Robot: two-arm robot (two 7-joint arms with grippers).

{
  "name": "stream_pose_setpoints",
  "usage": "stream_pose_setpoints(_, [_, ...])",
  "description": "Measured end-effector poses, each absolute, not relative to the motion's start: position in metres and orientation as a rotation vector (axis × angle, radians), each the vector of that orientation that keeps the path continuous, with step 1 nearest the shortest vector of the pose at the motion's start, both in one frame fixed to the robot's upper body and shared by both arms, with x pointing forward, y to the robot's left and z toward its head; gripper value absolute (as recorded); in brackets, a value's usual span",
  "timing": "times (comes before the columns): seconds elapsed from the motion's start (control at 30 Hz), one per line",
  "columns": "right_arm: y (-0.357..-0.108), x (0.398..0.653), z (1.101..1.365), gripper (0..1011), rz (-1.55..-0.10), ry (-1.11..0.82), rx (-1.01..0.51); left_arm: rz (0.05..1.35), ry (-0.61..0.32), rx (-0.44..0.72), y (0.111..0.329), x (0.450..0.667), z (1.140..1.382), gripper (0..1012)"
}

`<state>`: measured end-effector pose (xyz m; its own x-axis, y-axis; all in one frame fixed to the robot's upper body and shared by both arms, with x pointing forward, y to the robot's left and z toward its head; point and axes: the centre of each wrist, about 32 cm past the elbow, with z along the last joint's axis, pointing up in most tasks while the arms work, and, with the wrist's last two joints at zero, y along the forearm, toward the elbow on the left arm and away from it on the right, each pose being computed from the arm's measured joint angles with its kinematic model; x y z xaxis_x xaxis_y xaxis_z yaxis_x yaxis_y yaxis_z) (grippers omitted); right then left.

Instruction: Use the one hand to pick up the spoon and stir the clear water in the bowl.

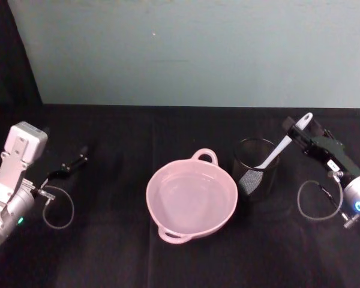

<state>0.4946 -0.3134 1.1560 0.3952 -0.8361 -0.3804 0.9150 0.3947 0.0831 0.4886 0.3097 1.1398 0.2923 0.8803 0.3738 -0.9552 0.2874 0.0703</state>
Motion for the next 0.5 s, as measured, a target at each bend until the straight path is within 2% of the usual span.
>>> stream_pose_setpoints(0.37, [-0.317, 0.46, 1.171, 1003, -1.14, 0.294, 0.209, 1.248, -0.285, 0.304, 0.31, 0.489, 1.14, 1005])
stream_pose_setpoints(0.5, [-0.329, 0.446, 1.181, 1003, -1.193, 0.227, 0.07, 1.248, -0.285, 0.305, 0.31, 0.489, 1.14, 1005])
